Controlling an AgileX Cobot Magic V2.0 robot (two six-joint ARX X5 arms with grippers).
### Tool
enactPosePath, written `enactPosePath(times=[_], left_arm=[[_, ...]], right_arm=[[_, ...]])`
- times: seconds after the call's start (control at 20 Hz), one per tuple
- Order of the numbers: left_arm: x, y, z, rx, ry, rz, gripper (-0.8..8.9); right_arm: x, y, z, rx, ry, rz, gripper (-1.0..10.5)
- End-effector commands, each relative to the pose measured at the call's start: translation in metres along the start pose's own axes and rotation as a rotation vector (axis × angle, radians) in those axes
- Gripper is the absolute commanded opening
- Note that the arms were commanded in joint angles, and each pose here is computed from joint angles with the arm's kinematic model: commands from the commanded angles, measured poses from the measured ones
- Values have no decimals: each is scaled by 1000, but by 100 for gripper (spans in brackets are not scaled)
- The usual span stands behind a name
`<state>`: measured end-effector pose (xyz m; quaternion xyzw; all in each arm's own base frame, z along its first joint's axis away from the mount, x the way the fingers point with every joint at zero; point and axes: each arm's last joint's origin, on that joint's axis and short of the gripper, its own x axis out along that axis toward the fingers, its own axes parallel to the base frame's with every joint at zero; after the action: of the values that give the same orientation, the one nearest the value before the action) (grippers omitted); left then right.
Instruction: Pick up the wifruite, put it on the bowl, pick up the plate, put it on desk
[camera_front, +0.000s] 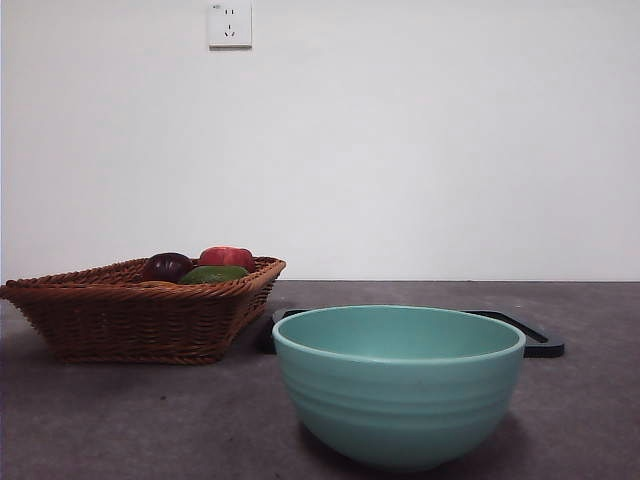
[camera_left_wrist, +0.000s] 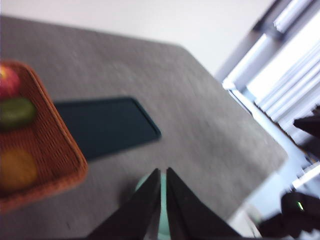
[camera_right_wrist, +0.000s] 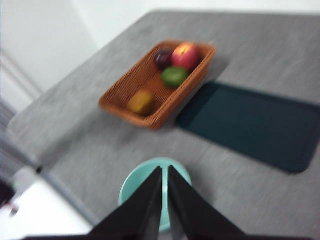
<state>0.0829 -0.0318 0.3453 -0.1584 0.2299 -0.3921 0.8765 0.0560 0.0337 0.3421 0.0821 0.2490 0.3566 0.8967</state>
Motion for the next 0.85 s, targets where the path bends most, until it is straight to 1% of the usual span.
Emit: enactPosePath(times=[0.05, 0.3, 0.65, 0.75, 0.85], left_arm=[[-3, -5, 0, 62, 29, -22, 17], [-2, -6, -9, 83, 111, -45, 17], [-2, -7, -14, 82, 157, -57, 21], [-2, -7, -14, 87, 159, -57, 47], [-2, -7, -14, 90, 160, -59, 116]], right_arm=[[-3, 3, 0, -35, 23, 38, 10], [-3, 2, -4, -17, 65, 33, 10], [-3, 2, -4, -26, 63, 29, 10], [-3, 2, -4, -25, 63, 28, 10], [-3, 2, -4, -26, 63, 19, 12]])
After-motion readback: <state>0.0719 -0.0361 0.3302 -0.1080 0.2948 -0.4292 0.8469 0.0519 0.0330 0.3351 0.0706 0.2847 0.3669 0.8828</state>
